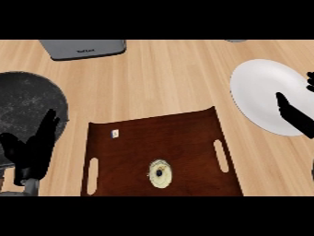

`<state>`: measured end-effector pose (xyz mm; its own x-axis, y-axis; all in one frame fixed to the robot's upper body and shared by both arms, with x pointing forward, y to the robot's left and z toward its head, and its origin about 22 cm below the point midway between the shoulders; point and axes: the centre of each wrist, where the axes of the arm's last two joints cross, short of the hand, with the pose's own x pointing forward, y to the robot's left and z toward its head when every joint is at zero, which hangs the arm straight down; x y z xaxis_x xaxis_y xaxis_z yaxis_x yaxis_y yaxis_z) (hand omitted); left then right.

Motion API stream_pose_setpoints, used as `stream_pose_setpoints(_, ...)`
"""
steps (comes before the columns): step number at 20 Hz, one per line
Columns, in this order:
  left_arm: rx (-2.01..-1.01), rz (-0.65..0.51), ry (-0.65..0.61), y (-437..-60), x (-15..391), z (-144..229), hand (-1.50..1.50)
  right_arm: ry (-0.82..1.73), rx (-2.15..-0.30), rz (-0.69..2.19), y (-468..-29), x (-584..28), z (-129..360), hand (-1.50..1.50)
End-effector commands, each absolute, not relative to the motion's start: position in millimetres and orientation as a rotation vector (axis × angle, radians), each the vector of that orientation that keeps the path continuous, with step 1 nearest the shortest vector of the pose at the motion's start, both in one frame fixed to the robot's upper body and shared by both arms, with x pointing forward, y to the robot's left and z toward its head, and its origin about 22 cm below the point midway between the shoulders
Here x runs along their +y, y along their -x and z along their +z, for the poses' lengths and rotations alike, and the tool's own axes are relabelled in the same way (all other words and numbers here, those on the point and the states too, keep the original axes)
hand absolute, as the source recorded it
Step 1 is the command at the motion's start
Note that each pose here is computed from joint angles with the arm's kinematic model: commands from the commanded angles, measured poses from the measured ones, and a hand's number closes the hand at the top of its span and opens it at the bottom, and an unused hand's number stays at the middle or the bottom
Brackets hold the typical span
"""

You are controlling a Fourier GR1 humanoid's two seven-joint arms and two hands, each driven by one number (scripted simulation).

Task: Pick the cupcake from the tray and place it in the plate

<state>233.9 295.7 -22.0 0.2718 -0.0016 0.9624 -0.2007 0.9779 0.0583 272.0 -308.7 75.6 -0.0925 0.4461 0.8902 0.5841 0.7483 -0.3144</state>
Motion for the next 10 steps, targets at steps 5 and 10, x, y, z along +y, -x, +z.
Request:
stream_pose_setpoints(5,-1.168,0.062,-0.071,-212.7,270.7,-38.4,0.00,0.967,-1.719,-0.246,-177.6,-254.5,61.9,-1.50)
stream_pose_setpoints(10,-1.188,0.041,-0.054,-217.3,261.6,-36.6,0.00,0.915,-1.487,0.053,-132.9,-237.4,49.1,-1.50)
